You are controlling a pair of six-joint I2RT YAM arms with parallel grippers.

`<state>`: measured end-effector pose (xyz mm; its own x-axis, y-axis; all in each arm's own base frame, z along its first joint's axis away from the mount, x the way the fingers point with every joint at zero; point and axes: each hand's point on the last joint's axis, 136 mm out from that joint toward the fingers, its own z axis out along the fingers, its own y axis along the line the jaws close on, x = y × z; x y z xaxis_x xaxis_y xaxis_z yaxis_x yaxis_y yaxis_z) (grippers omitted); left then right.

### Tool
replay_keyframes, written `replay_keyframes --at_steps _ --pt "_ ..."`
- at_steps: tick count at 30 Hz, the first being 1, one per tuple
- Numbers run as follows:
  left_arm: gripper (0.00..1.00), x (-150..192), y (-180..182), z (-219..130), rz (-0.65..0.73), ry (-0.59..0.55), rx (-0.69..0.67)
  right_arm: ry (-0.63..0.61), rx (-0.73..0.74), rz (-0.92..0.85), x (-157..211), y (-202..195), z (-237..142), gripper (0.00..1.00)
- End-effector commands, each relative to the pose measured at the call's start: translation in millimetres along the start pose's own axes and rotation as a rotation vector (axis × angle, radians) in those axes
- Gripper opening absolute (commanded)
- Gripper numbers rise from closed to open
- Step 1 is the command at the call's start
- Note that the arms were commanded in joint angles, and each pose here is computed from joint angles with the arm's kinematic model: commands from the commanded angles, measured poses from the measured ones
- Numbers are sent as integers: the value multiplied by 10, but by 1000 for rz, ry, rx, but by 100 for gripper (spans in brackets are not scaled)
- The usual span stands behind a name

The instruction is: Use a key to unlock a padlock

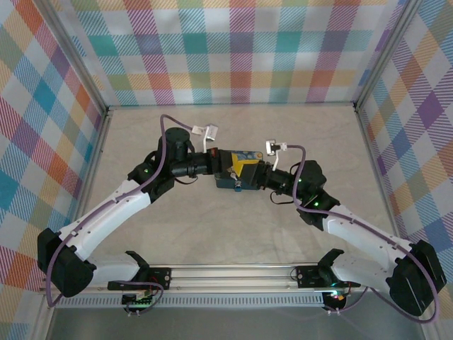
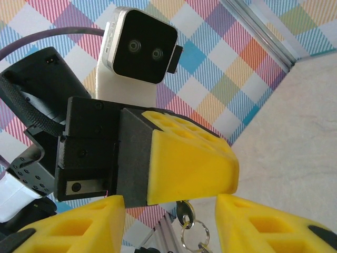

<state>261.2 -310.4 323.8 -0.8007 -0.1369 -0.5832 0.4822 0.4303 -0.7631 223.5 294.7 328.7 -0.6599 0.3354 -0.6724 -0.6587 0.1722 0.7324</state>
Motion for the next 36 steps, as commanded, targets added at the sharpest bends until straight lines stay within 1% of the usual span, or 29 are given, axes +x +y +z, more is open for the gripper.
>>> replay_keyframes --at_steps 1,6,9,15,21,22,24,29,30,33,35,36 --pt "0 -132 -274 -76 40 -55 69 -19 -61 -25 -29 141 25 48" --pt "0 -168 -291 -103 22 -88 74 -16 -50 -8 16 100 40 48" --pt "0 -175 -314 -106 15 -96 84 -19 -59 -1 30 110 41 44" --pt "0 -157 -369 -72 10 -90 105 -20 -80 -11 13 178 59 31" --pt "0 -116 -406 -46 14 -77 115 -30 -81 -21 -20 197 59 29" --pt "0 -114 -414 -51 14 -77 116 -31 -81 -22 -22 198 60 27" --pt "0 -106 -416 -47 15 -75 118 -32 -82 -23 -29 205 62 21" --pt "0 -100 -418 -56 16 -78 118 -24 -85 -29 -17 206 70 2" --pt "0 -102 -418 -61 18 -81 118 -25 -83 -31 -11 198 66 0" --pt "1 -118 -400 -77 14 -91 105 -24 -74 -36 14 173 44 0" --pt "21 -138 -374 -110 11 -104 81 -18 -61 -43 41 149 19 0" --pt "24 -159 -366 -140 11 -116 74 -17 -58 -49 45 155 2 0"
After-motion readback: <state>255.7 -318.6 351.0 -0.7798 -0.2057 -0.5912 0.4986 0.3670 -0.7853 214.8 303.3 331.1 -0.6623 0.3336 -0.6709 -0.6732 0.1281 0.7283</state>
